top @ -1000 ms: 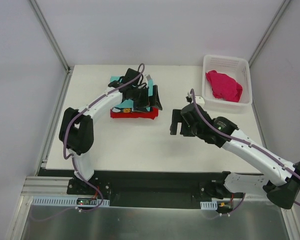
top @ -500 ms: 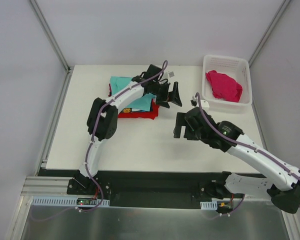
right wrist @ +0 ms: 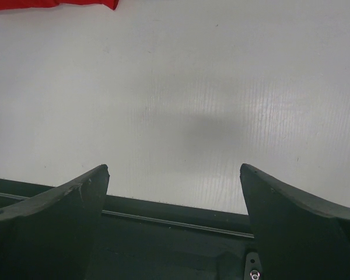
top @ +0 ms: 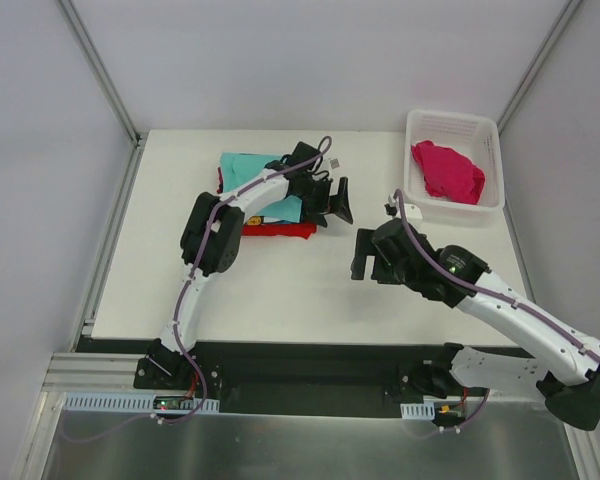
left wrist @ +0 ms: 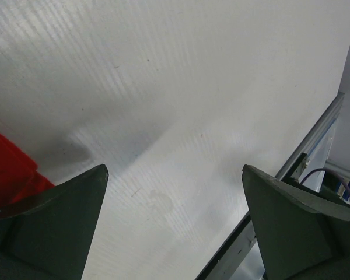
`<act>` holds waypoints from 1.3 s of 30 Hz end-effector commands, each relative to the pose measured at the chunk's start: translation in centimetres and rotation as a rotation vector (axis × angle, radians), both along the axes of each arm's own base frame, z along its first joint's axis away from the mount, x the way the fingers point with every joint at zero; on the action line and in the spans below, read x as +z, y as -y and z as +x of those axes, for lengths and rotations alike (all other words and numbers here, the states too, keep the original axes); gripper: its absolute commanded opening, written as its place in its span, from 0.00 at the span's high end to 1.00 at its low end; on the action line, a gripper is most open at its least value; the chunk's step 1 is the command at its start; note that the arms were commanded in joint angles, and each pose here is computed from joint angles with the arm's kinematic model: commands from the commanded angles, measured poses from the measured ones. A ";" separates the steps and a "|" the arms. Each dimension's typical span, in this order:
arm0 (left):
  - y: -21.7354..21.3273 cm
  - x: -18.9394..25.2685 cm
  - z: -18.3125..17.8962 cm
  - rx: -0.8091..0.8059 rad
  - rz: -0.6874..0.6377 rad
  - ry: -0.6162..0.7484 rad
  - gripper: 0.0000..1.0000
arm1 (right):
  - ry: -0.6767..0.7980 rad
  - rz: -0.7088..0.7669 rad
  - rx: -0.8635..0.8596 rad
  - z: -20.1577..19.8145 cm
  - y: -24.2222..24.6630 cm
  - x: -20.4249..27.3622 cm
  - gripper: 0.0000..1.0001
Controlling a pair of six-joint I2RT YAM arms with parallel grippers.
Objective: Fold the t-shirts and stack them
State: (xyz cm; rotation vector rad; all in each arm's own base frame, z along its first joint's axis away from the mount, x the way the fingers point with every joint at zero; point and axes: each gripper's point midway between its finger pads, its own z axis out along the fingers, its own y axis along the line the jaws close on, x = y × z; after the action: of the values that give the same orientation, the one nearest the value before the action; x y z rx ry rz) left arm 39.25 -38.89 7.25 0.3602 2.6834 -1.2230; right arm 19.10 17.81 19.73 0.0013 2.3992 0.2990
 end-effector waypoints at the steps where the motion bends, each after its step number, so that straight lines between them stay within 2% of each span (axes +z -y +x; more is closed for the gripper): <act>1: -2.2 -0.5 0.5 0.028 0.057 0.018 0.01 | 0.019 0.005 -0.014 -0.2 0.6 0.6 0.01; 17: -10.4 -3.1 1.5 0.147 0.364 0.051 0.01 | 0.016 0.020 -0.008 -0.2 0.3 0.6 0.01; 25: -17.9 -3.8 3.1 0.287 0.565 0.064 0.01 | 0.011 0.026 -0.003 -0.5 0.3 0.5 0.00; 39: -29.8 -1.7 6.5 0.514 0.736 0.113 0.01 | 0.004 0.012 0.013 -0.7 0.6 0.6 0.00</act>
State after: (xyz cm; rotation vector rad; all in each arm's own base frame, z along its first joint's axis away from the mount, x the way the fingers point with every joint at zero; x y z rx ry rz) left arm 45.01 -13.80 2.90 -0.1293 2.8218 -0.2492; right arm 18.72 17.50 19.87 0.0010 2.3948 0.3147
